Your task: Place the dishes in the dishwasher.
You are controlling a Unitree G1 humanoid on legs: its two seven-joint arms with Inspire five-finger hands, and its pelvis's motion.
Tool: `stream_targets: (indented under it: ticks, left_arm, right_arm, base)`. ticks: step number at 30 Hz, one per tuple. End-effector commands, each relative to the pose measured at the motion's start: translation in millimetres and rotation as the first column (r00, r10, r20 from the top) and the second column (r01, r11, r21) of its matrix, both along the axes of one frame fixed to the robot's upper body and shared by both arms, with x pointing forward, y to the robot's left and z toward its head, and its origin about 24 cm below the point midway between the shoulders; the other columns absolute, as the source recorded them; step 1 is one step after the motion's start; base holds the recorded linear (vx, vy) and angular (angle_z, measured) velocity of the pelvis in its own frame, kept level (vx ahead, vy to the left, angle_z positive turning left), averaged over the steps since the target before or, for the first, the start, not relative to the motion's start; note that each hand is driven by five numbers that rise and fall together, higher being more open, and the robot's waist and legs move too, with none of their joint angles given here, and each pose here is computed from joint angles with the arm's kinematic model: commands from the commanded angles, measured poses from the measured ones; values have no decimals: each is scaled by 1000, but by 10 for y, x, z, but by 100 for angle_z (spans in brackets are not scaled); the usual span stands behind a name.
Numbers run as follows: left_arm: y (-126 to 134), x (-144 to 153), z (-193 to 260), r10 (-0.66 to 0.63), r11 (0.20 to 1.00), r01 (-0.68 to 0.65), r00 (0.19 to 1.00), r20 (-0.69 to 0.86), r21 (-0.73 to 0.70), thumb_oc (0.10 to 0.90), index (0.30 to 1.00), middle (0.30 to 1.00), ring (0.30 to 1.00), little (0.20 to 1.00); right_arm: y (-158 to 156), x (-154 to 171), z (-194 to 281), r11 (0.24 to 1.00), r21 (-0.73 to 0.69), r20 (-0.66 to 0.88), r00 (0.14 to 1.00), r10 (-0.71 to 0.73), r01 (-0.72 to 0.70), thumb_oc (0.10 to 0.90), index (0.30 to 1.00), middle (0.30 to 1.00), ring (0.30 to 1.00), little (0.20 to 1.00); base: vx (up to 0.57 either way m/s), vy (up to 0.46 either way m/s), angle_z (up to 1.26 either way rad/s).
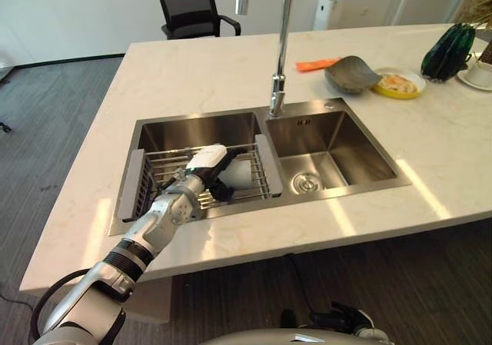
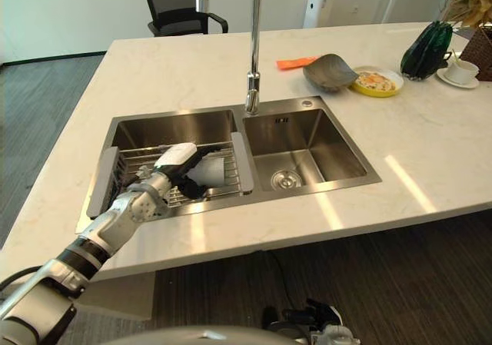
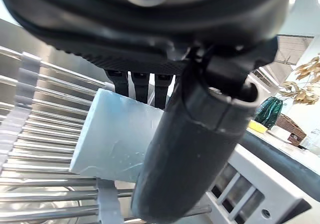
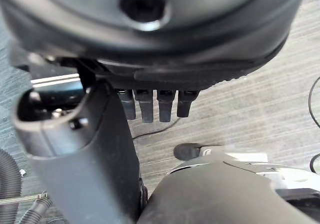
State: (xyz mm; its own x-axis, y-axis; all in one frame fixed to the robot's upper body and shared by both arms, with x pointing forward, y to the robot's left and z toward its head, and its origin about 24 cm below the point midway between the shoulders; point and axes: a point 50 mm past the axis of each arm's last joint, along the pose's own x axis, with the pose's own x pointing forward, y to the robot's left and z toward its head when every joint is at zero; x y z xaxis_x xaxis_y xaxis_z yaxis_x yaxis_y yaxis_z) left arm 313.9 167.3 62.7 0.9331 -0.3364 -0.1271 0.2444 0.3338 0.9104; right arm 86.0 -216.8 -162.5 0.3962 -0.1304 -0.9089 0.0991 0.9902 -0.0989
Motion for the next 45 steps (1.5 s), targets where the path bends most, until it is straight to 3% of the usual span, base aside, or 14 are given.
stream_targets:
  ticks: [1,9,20,21,22,23,24,29,38,39,41,42,43,45]
  left_arm:
    - [44,334,731,35,999,-30,956,290,-21,800,900,900,900,900]
    - [65,330,618,30,1000,-31,973,227,-1,800,900,900,900,900]
    - [-147,283,415,-79,996,71,988,132,62,800,900,900,900,900]
    - [-145,277,404,-80,995,73,989,128,63,656,684,684,684,684]
    - [-144,276,404,-80,995,72,989,127,63,582,573,573,573,573]
    - [-146,278,406,-78,995,70,988,130,66,554,531,531,531,531]
    - [-143,283,374,-70,995,60,989,127,75,400,300,300,300,300]
    - [-102,308,349,-41,994,28,991,126,105,400,300,300,300,300]
    - [-54,231,609,15,997,8,951,308,-74,400,300,300,300,300]
    - [-23,199,793,81,976,10,909,408,-217,400,300,300,300,300]
    - [-2,184,774,102,969,0,911,400,-246,400,300,300,300,300]
    - [5,145,852,213,869,8,897,387,-495,400,300,300,300,300]
    - [11,141,851,215,867,6,897,385,-498,400,300,300,300,300]
    - [19,88,923,292,744,35,881,373,-667,400,300,300,300,300]
  right_arm:
    - [55,90,8,997,4,14,997,73,-73,800,900,900,900,900]
    - [66,72,-7,994,8,-16,994,106,-106,800,900,900,900,900]
    - [58,157,11,990,0,-8,990,142,-142,800,900,900,900,900]
    - [58,162,12,989,-2,-8,989,145,-145,800,900,900,900,900]
    - [58,162,12,989,-2,-8,989,145,-145,800,900,900,900,900]
    - [62,170,13,989,-2,-7,989,149,-149,800,900,900,900,900]
    - [60,191,19,989,-5,-3,989,151,-151,800,900,900,900,900]
    - [37,200,23,989,-12,-6,989,150,-151,800,900,900,900,900]
    - [61,173,15,988,-15,-2,988,156,-156,800,900,900,900,900]
    - [83,187,17,988,-13,8,988,151,-151,800,900,900,900,900]
    - [85,191,18,988,-16,12,988,156,-156,800,900,900,900,900]
    - [98,206,20,988,-21,16,988,156,-155,800,900,900,900,900]
    - [92,204,21,987,-23,15,987,157,-157,800,900,900,900,900]
    - [96,189,16,988,-31,11,988,154,-154,800,900,900,900,900]
  base:
    - [0,0,0]
    - [-11,7,8]
    - [-10,6,2]
    - [0,0,0]
    - [0,0,0]
    - [0,0,0]
    - [0,0,0]
    - [0,0,0]
    - [0,0,0]
    - [0,0,0]
    - [0,0,0]
    - [0,0,0]
    - [0,0,0]
    - [0,0,0]
